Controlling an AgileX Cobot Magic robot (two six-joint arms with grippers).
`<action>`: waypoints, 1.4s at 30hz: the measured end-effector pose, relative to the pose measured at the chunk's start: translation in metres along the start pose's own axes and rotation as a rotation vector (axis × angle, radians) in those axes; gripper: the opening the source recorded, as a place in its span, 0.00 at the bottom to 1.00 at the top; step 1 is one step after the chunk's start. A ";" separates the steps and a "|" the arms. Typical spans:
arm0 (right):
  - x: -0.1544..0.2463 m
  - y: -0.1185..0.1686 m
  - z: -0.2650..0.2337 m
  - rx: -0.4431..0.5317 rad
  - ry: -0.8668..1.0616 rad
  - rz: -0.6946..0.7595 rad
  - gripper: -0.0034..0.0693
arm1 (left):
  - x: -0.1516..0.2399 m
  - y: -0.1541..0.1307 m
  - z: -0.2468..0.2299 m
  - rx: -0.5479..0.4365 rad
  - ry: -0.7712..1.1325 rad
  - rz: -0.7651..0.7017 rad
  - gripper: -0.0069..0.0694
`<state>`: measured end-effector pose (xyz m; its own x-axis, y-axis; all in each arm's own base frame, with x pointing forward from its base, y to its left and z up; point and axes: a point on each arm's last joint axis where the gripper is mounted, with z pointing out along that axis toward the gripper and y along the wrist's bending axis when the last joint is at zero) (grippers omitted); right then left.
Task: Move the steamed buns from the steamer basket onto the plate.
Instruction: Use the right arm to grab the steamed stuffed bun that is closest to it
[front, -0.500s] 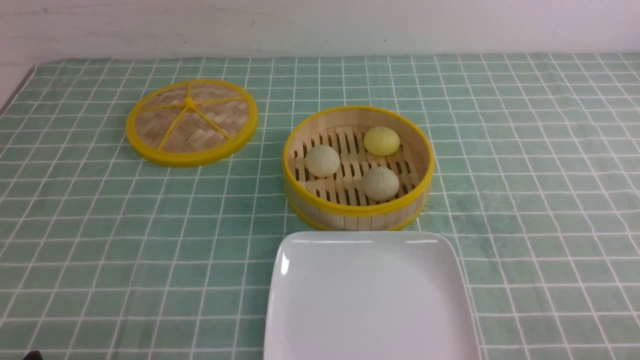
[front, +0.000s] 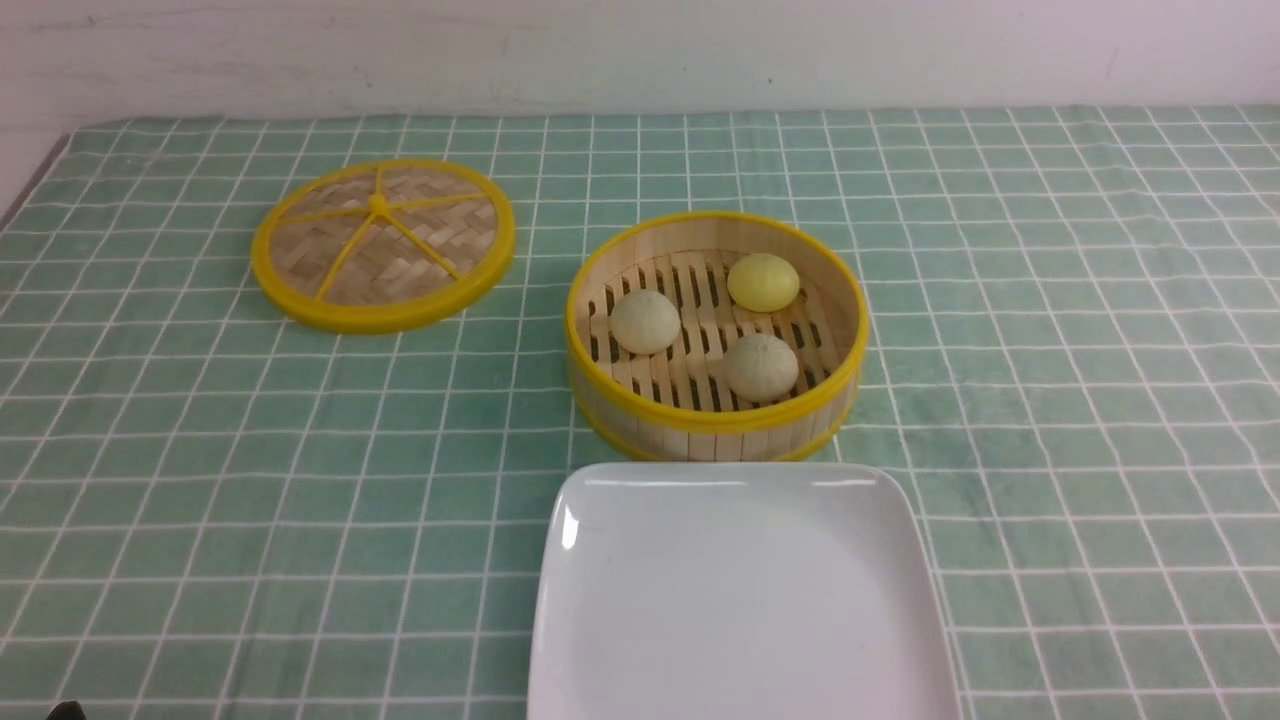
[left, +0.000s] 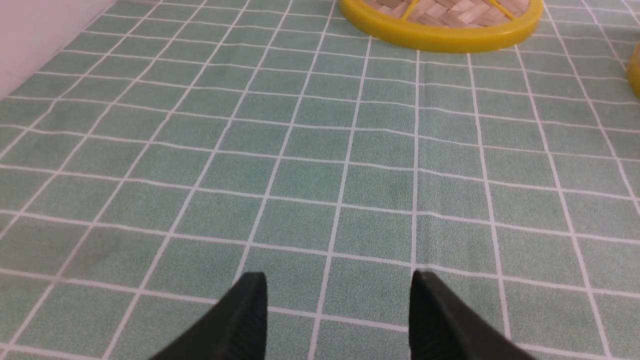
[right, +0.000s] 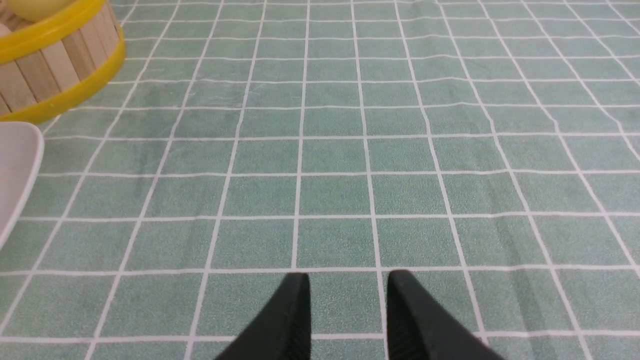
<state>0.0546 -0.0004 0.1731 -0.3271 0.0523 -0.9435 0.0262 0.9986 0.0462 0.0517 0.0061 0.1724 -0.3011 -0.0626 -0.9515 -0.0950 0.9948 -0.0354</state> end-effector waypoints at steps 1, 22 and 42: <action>0.000 0.000 0.000 0.000 0.000 0.000 0.38 | 0.000 0.000 0.000 0.000 0.000 0.000 0.62; 0.000 0.000 0.000 0.000 0.000 0.000 0.38 | 0.000 0.000 0.000 0.000 0.000 0.000 0.62; -0.085 0.007 -0.049 -0.041 -0.218 0.042 0.38 | 0.000 0.000 0.000 0.000 0.000 0.000 0.62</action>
<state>0.0360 0.0022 0.2701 -0.1147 0.0945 -0.9889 -0.0040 0.9954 0.0956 0.0517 0.0061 0.1724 -0.3011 -0.0626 -0.9515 -0.0950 0.9948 -0.0354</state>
